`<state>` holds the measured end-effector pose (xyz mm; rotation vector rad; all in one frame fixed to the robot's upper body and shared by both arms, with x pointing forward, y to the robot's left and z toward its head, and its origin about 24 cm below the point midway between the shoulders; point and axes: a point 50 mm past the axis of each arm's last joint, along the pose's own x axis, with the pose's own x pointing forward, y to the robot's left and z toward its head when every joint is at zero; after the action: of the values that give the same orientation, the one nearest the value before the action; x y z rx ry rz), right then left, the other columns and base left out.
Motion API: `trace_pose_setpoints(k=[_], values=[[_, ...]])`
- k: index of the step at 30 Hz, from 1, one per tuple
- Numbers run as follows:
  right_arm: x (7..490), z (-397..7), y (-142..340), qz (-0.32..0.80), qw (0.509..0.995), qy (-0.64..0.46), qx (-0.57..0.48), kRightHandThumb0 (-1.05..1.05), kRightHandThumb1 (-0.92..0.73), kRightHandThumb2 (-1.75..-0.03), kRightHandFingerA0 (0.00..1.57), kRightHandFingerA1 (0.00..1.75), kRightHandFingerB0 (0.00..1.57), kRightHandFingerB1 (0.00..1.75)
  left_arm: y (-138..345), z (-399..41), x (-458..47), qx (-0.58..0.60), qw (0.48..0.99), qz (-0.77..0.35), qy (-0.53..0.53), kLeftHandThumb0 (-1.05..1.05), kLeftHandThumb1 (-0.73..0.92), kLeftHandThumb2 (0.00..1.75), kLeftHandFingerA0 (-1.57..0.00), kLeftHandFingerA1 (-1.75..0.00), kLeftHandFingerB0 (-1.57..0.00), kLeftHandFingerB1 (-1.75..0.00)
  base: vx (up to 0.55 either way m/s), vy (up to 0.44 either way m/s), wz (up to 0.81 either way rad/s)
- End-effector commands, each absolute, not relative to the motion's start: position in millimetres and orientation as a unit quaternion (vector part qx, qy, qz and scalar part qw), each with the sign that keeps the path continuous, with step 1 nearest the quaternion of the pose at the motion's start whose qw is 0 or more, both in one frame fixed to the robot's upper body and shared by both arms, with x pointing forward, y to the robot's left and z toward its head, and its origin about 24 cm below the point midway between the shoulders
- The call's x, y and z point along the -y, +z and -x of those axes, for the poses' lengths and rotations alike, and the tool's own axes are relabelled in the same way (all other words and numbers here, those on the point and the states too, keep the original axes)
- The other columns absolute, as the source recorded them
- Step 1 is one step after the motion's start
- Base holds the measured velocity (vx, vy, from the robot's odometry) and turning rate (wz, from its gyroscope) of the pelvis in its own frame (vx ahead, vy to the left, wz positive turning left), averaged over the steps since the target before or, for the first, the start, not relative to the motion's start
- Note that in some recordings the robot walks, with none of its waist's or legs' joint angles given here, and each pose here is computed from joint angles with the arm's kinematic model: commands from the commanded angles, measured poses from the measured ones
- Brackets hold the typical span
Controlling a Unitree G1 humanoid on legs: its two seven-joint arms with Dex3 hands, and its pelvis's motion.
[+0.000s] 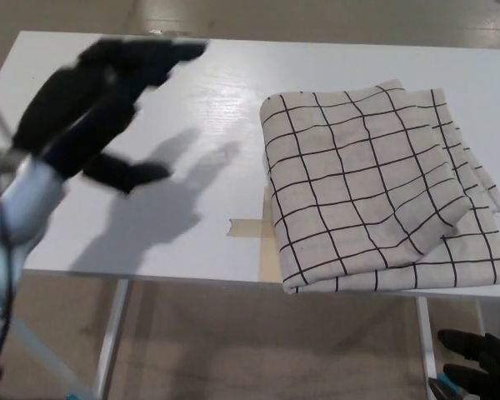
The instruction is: Use the left hand to fold a white towel with checkered patterns in half.
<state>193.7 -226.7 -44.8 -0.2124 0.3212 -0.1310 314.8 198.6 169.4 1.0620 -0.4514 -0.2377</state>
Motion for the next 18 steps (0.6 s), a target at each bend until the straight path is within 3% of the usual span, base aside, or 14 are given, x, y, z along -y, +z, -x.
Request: trace_pose_setpoints(k=[1,2,3,4,5,6,7,8,14,18], values=[[246,-131,-84,0.147,0.942,-0.065,-0.293,-0.24,-0.52,-0.55,0.48,0.56,0.63,0.47,158,-136,-290,-0.007,0.876,-0.008,-0.482,-0.17,0.27,0.83,-0.15,-0.54,-0.13,-0.52,0.00,0.000,0.00],[246,-130,-84,0.148,0.942,-0.065,-0.296,-0.24,-0.52,-0.55,0.48,0.56,0.63,0.47,156,-135,-291,-0.014,0.874,-0.002,-0.486,-0.39,0.37,0.58,-0.33,-0.43,-0.32,-0.36,0.00,0.000,0.00],[246,-130,-85,0.148,0.941,-0.065,-0.297,-0.24,-0.52,-0.56,0.48,0.56,0.63,0.47,153,-135,-292,-0.025,0.868,0.010,-0.495,-0.30,0.42,0.53,-0.49,-0.44,-0.45,-0.35,0.00,0.000,0.00],[246,-129,-85,0.148,0.941,-0.065,-0.298,-0.24,-0.52,-0.56,0.48,0.56,0.63,0.47,151,-135,-293,-0.033,0.864,0.018,-0.501,-0.30,0.42,0.53,-0.49,-0.44,-0.45,-0.35,0.00,0.000,0.00],[246,-128,-86,0.148,0.940,-0.066,-0.301,-0.24,-0.52,-0.56,0.48,0.56,0.63,0.47,144,-136,-297,-0.053,0.848,0.048,-0.526,-0.33,0.40,0.53,-0.80,-0.54,-0.73,-0.45,0.00,0.000,0.00],[246,-128,-86,0.148,0.940,-0.066,-0.301,-0.24,-0.52,-0.56,0.48,0.56,0.63,0.47,142,-136,-298,-0.057,0.844,0.054,-0.531,-0.33,0.40,0.53,-0.80,-0.54,-0.73,-0.45,0.00,0.000,0.00],[246,-128,-87,0.148,0.940,-0.066,-0.301,-0.24,-0.52,-0.56,0.48,0.56,0.63,0.47,139,-136,-299,-0.062,0.835,0.068,-0.542,-0.36,0.40,0.53,-0.94,-0.58,-0.83,-0.49,0.00,0.000,0.00],[247,-127,-87,0.150,0.939,-0.067,-0.301,-0.25,-0.52,-0.56,0.47,0.56,0.63,0.47,132,-137,-300,-0.078,0.815,0.101,-0.565,-0.45,0.34,0.70,-0.98,-0.72,-0.85,-0.62,0.00,0.000,0.00],[248,-133,-86,0.152,0.939,-0.070,-0.299,-0.25,-0.52,-0.56,0.46,0.54,0.63,0.47,98,-139,-298,-0.147,0.759,0.233,-0.590,-0.55,0.36,0.69,-0.92,-0.65,-0.82,-0.59,0.00,0.000,-0.01],[248,-134,-86,0.147,0.941,-0.070,-0.295,-0.24,-0.52,-0.55,0.46,0.54,0.62,0.47,77,-135,-295,-0.182,0.748,0.252,-0.586,-0.58,0.37,0.70,-0.93,-0.65,-0.81,-0.59,0.00,0.000,0.00]])
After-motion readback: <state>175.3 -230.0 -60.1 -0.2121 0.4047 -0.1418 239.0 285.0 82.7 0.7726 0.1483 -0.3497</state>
